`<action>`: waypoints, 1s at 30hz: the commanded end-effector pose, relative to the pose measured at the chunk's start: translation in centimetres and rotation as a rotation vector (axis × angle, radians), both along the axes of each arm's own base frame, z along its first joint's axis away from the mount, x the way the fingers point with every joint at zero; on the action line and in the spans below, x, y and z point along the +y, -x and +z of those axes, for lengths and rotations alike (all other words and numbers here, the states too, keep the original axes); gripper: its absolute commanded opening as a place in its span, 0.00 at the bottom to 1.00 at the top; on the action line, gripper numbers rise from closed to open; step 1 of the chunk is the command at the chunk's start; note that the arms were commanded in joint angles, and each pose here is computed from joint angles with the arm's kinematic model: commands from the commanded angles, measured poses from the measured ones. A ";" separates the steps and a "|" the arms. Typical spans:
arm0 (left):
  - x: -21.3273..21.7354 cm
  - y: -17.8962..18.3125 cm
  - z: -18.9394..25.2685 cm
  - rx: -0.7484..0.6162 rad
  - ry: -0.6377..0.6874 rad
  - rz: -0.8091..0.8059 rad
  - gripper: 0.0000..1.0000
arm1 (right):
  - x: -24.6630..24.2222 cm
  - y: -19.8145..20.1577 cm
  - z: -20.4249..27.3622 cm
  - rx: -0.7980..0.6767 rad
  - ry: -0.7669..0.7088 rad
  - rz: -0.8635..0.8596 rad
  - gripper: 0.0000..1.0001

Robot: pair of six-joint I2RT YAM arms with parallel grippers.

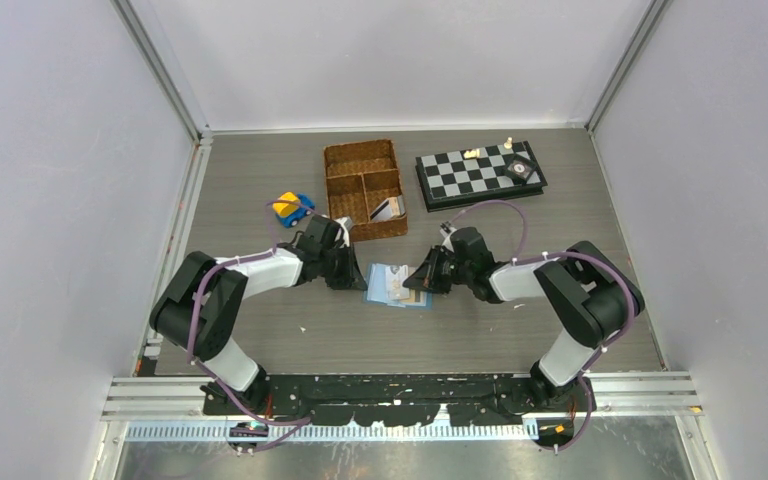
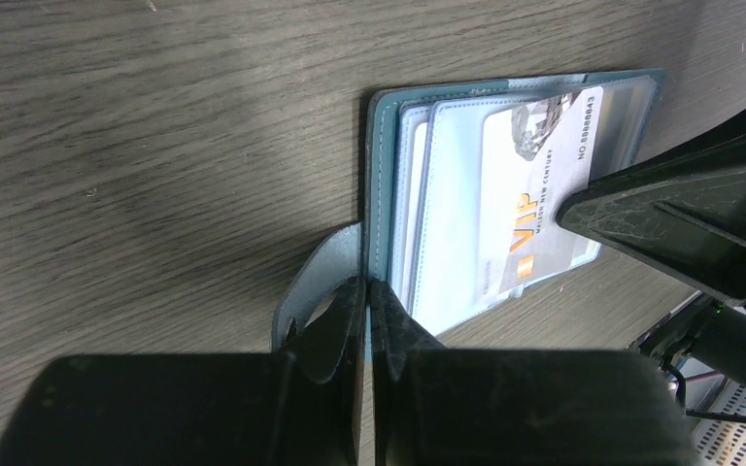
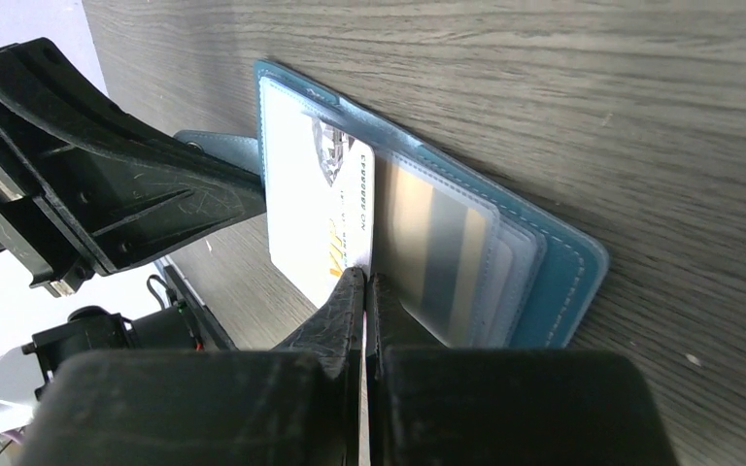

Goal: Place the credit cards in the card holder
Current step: Insert the credit card into the card holder.

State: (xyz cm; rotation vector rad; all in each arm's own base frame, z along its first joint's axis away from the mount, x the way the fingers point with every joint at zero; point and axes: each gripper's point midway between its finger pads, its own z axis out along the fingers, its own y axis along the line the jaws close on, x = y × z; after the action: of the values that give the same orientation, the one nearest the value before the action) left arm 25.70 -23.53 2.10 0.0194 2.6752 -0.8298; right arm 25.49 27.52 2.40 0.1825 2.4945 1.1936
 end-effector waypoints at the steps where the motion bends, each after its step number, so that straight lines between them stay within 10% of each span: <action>1: -0.1 0.8 -1.2 0.034 -0.003 -0.007 0.05 | -0.8 0.8 -3.2 0.049 0.122 -0.028 0.00; 20: -0.6 1.3 0.4 -0.010 0.024 0.002 0.10 | -0.3 1.1 1.3 0.013 0.186 -0.058 0.44; 30: -1.1 1.5 0.2 -0.001 0.060 0.000 0.08 | 0.5 1.7 1.2 0.058 0.256 -0.078 0.50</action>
State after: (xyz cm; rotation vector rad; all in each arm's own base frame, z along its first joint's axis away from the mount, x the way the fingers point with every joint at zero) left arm 24.55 -24.70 2.11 0.0052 2.6584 -0.8912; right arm 23.63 27.82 3.43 0.2152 2.6172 0.9238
